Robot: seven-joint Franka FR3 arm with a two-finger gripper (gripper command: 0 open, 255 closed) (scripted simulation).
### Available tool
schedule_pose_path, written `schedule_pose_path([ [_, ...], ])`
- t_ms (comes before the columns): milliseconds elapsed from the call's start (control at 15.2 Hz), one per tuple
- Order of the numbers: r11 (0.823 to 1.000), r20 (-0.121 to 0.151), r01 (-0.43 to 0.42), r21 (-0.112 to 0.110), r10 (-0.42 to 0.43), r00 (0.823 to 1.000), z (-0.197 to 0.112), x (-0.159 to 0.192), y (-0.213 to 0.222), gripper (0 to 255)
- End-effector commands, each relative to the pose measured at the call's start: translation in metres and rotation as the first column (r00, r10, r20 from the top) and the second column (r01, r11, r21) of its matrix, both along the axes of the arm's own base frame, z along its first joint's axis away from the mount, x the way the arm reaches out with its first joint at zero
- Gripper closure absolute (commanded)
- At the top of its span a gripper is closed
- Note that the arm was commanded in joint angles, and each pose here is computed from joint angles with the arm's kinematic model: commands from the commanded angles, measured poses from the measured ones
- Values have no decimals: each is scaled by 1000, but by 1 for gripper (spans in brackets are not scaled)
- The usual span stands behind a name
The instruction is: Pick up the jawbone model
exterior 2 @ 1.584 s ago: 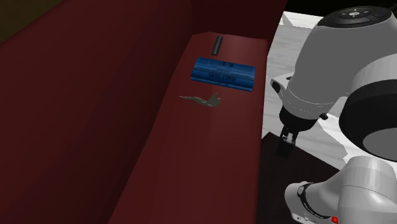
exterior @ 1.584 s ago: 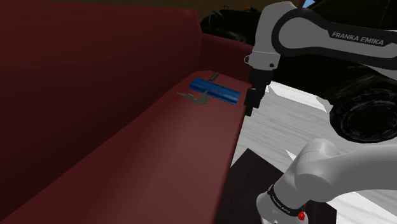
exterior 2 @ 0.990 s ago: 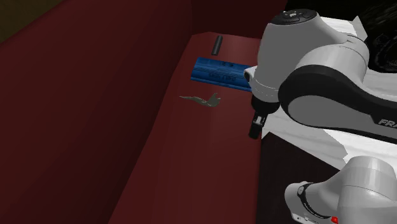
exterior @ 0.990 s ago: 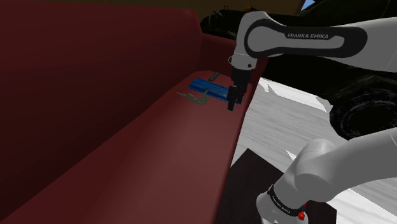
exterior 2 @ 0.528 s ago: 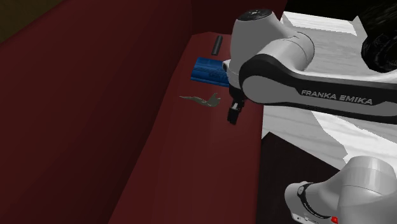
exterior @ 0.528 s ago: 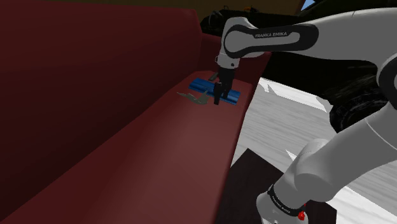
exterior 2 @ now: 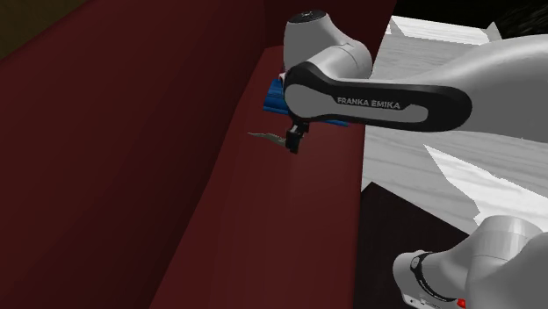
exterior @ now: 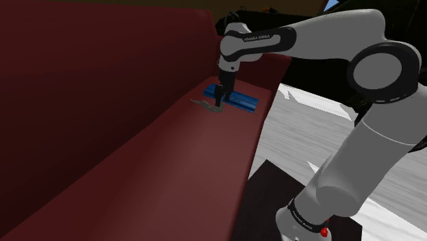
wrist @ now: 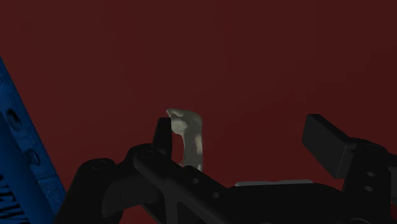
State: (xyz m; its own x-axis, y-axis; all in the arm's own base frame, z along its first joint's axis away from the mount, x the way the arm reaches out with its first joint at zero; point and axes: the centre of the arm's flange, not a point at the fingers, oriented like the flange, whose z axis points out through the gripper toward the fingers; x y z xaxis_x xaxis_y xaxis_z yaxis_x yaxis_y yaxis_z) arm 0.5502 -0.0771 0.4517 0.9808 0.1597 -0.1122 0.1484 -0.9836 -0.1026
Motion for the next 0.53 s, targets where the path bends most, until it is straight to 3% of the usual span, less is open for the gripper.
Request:
schedule_pose_path([
  [0, 1000, 8, -7, 4, 7, 1000, -11, 25, -4, 0],
  [198, 1000, 20, -17, 9, 16, 1000, -23, 60, -13, 0],
  [462, 1000, 21, -17, 9, 17, 1000, -39, 62, -13, 0],
])
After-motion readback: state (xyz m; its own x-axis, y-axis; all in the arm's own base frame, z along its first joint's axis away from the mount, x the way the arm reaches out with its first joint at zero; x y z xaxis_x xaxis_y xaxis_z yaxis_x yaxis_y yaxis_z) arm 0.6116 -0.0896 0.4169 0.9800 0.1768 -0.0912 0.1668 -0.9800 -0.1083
